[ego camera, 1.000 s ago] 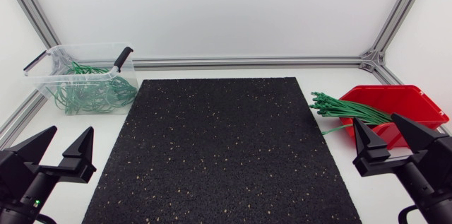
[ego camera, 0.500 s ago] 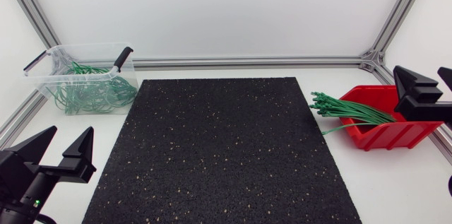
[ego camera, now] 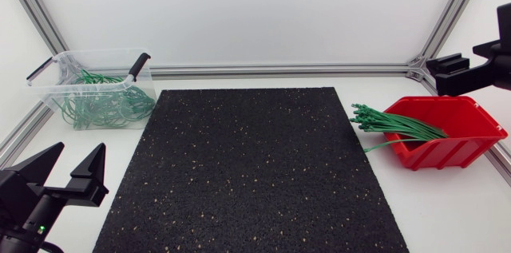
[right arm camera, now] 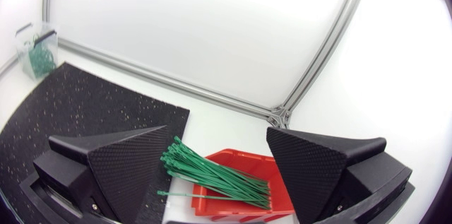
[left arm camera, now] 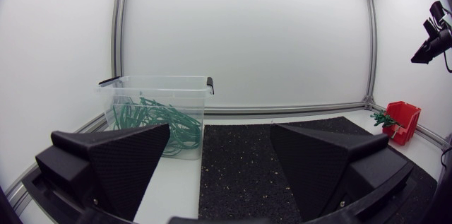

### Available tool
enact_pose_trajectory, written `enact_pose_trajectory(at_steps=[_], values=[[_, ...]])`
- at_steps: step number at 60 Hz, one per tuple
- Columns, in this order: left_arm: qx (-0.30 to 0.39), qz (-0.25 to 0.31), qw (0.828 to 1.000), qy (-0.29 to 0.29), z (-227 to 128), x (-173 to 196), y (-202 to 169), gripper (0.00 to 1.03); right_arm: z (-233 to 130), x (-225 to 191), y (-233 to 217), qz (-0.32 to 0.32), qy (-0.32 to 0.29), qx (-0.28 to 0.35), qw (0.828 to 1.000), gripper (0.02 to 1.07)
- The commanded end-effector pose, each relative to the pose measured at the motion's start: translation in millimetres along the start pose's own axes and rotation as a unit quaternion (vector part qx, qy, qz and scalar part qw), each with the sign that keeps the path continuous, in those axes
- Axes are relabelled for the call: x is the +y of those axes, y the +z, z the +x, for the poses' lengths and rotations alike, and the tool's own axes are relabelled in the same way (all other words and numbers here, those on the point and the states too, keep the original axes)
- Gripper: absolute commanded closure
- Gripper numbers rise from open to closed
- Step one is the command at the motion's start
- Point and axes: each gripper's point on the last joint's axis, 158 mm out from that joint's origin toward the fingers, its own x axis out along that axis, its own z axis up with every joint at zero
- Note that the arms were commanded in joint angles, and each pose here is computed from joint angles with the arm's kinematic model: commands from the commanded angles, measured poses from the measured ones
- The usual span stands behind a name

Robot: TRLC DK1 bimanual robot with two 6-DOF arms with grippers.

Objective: Take a green cable tie from the red box, thread the tail through the head to close it, then place it in the transparent bin on the left.

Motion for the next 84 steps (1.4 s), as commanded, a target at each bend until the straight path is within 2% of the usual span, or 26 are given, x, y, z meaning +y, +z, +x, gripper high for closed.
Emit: enact_pose_trajectory(at_steps=[1, 5, 11, 16, 28, 42, 52, 58, 61, 64, 70, 75, 79, 84], values=[[0.027, -0.01, 1.0, 0.002, 1.7, 1.6, -23.5, 0.04, 11.4, -0.3, -1.5, -0.08, 0.014, 0.028, 0.996, 0.08], [0.027, -0.01, 1.0, 0.001, 1.7, 1.2, -23.5, 0.04, 19.8, 8.3, -9.6, -0.136, 0.046, 0.058, 0.988, 0.11], [0.027, -0.01, 1.0, 0.001, 1.7, 1.2, -23.5, 0.04, 25.4, 23.9, -23.9, -0.206, 0.117, 0.098, 0.967, 0.11], [0.028, -0.01, 1.0, 0.001, 1.7, 1.2, -23.8, 0.04, 27.0, 31.5, -36.8, -0.225, 0.163, 0.128, 0.952, 0.11], [0.029, -0.01, 1.0, -0.002, 1.7, -0.7, -24.3, 0.04, 28.6, 42.0, -66.3, -0.295, 0.271, 0.192, 0.896, 0.12], [0.031, -0.01, 0.999, -0.002, 1.8, -0.3, -25.0, 0.04, 28.3, 42.3, -90.8, -0.416, 0.323, 0.195, 0.827, 0.12], [0.031, -0.01, 0.999, -0.002, 1.7, -0.3, -25.4, 0.04, 29.0, 47.0, -100.1, -0.475, 0.353, 0.174, 0.787, 0.21], [0.031, -0.01, 0.999, -0.002, 1.7, -0.3, -25.4, 0.04, 35.0, 49.5, -107.4, -0.48, 0.368, 0.176, 0.777, 0.22], [0.031, -0.01, 0.999, -0.002, 1.7, -0.3, -25.4, 0.04, 36.8, 49.9, -117.3, -0.492, 0.38, 0.173, 0.764, 0.22], [0.031, -0.01, 0.999, -0.002, 1.7, -0.3, -25.4, 0.04, 47.0, 48.1, -124.3, -0.503, 0.367, 0.166, 0.765, 0.22], [0.031, -0.01, 0.999, -0.001, 1.7, 0.1, -25.4, 0.04, 49.4, 51.2, -142.0, -0.509, 0.377, 0.18, 0.752, 0.22], [0.032, -0.01, 0.999, -0.002, 1.8, -0.7, -25.8, 0.04, 50.8, 54.7, -153.5, -0.52, 0.383, 0.181, 0.742, 0.33], [0.032, -0.01, 0.999, -0.002, 1.8, -0.7, -25.8, 0.04, 52.7, 58.1, -160.4, -0.525, 0.384, 0.178, 0.738, 0.5], [0.033, -0.01, 0.999, -0.003, 1.9, -1.0, -26.1, 0.04, 56.0, 61.1, -170.2, -0.532, 0.383, 0.178, 0.734, 0.53]])
